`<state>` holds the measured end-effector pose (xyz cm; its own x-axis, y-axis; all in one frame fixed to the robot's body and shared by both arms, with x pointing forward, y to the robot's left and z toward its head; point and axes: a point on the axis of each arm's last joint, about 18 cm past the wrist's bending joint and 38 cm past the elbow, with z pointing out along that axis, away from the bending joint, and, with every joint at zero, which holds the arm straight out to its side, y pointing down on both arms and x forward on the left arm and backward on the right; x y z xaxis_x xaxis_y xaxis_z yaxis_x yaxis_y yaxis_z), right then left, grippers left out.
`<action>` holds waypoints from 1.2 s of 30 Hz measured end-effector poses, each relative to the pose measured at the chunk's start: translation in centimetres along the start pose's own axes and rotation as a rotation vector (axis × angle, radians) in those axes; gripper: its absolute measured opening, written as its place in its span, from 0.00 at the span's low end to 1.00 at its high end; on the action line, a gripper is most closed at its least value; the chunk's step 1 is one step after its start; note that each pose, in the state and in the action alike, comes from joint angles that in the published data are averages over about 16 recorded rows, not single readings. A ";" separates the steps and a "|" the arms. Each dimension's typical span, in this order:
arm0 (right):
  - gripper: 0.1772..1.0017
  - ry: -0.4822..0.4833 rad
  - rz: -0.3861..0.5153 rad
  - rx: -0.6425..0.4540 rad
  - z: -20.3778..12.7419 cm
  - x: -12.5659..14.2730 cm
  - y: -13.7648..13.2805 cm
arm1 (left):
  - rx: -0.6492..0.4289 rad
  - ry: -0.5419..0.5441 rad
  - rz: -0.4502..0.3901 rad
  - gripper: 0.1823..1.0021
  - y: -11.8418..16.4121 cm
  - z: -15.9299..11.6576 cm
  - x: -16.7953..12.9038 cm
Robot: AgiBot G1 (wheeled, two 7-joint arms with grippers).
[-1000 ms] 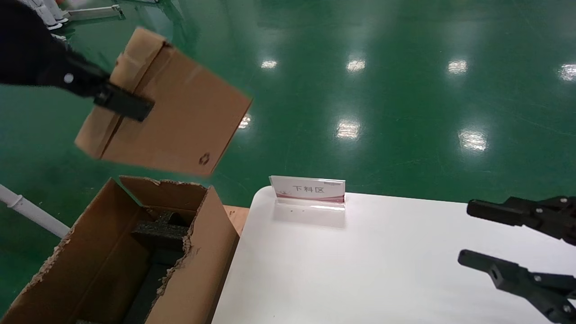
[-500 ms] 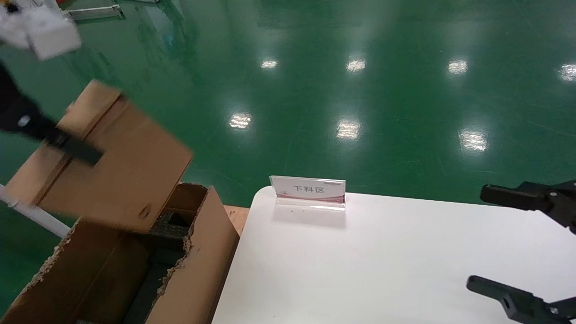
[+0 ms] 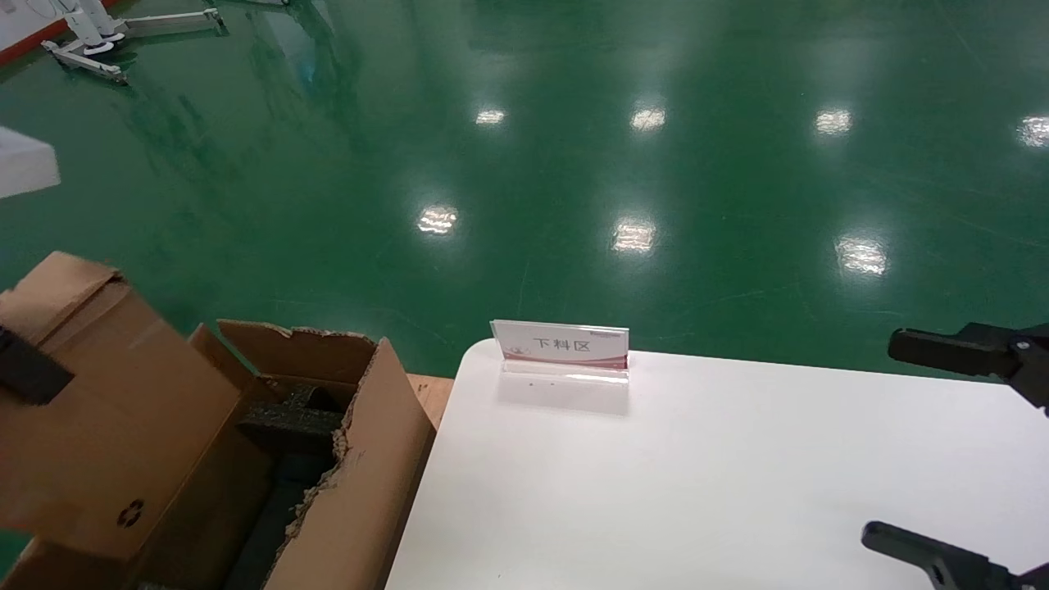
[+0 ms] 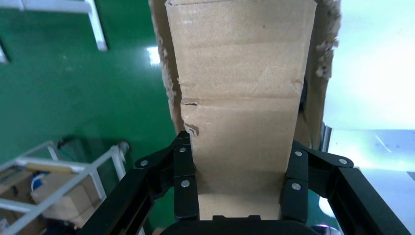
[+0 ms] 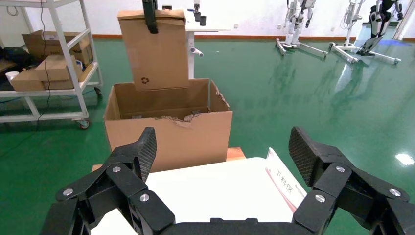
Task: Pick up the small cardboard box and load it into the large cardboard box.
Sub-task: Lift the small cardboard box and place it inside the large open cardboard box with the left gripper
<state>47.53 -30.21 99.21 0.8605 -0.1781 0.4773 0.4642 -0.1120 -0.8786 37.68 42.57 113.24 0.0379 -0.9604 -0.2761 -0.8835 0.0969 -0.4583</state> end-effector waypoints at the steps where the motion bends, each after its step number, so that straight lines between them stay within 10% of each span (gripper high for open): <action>1: 0.92 0.000 0.000 0.000 0.0 0.0 0.0 | -0.007 0.003 -0.005 0.11 0.1 0.2 -0.3; 36: 0.99 0.000 0.000 0.000 0.0 0.0 0.0 | -0.070 0.158 -0.053 0.11 1.2 15.6 -4.7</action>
<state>47.53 -30.21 99.21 0.8605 -0.1781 0.4773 0.4642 -0.1120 -0.8786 43.74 51.27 100.78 0.0162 -0.9934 -0.1139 -0.9129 0.0318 -0.4069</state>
